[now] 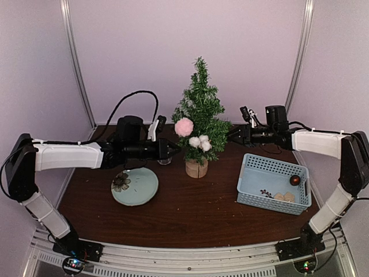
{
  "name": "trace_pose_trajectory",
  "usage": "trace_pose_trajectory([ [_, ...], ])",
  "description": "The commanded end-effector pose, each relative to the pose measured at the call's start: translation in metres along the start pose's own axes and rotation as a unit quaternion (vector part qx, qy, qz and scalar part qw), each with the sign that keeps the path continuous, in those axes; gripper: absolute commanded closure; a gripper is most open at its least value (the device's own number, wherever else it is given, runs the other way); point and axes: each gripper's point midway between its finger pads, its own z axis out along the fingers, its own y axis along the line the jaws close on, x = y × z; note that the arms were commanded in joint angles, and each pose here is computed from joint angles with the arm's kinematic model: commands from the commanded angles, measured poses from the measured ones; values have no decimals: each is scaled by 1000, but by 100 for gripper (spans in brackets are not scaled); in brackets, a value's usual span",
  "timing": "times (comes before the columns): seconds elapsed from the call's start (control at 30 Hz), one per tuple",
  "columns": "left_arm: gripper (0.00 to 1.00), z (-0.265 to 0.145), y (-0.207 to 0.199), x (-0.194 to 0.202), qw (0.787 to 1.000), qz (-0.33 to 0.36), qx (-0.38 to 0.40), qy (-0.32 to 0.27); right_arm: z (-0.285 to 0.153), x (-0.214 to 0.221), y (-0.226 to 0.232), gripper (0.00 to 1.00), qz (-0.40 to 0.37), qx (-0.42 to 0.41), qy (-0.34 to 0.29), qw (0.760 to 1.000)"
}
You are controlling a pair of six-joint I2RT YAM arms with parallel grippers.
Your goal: Decorate the small christmas tree
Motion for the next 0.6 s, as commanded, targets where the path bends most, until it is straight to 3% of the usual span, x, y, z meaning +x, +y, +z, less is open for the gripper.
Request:
trace_pose_trajectory([
  [0.0,89,2,-10,-24,999,16,10,-35,3,6,12,68,-2,-34,12,999],
  [0.13,100,2,-5,-28,999,15,-3,-40,1,14,18,86,-2,-35,17,999],
  [0.23,100,1,0,-30,999,11,-17,-39,1,21,23,93,1,-36,23,999],
  [0.4,100,-1,7,-36,999,14,-28,-44,0,28,34,100,-2,-32,22,999],
  [0.57,100,-4,18,-43,998,18,-50,-45,1,36,45,100,1,-33,19,999],
])
